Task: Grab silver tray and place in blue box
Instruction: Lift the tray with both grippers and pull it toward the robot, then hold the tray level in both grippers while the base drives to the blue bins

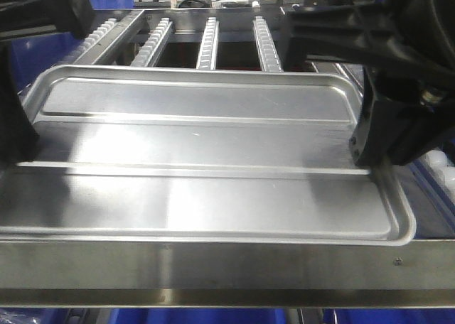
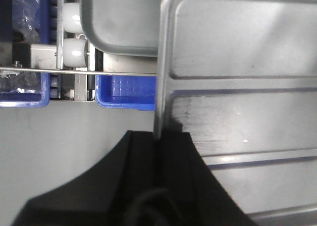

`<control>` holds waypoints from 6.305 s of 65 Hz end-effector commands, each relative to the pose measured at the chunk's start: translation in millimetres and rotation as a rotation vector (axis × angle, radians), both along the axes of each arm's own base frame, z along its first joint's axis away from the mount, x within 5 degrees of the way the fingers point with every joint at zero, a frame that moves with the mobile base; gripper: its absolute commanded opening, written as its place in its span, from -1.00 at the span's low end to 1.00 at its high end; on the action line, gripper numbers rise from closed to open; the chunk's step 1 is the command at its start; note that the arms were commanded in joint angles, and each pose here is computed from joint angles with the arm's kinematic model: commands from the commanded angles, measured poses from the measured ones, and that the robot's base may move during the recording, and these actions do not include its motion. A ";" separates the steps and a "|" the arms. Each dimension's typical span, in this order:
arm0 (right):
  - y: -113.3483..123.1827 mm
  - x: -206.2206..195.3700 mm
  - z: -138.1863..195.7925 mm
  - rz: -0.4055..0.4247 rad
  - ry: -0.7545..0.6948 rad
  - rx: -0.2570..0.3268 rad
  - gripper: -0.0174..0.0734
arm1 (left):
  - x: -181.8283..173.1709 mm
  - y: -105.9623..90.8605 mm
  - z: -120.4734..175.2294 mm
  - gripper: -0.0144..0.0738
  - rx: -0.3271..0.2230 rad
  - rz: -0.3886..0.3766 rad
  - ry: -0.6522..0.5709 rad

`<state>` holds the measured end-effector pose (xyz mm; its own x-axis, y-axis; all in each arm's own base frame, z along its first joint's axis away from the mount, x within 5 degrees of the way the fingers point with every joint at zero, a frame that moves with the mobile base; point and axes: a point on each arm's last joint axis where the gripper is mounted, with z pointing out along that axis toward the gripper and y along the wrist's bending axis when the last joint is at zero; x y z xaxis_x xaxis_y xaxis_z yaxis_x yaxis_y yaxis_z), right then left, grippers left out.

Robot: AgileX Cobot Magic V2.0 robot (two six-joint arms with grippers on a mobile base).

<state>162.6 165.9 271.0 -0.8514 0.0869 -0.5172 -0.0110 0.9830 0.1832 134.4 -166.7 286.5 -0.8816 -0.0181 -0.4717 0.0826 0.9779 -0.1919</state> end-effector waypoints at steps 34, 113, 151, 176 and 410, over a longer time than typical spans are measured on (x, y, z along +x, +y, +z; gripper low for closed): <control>-2.3 2.5 15.2 0.016 -0.078 0.013 -0.50 | 4.5 -1.1 6.6 -0.91 0.022 -0.010 -0.060; -2.3 2.5 15.2 0.016 -0.078 0.013 -0.50 | 5.6 -0.5 7.2 -0.91 0.013 0.017 -0.068; -2.3 2.5 15.2 0.016 -0.078 0.013 -0.50 | 5.6 -0.5 7.2 -0.91 0.013 0.017 -0.068; -2.3 2.5 15.2 0.016 -0.078 0.013 -0.50 | 5.6 -0.5 7.2 -0.91 0.013 0.017 -0.068; -5.8 1.4 13.8 -0.003 -0.059 -0.020 -0.50 | 3.9 -1.3 6.4 -0.91 -0.001 0.023 -0.045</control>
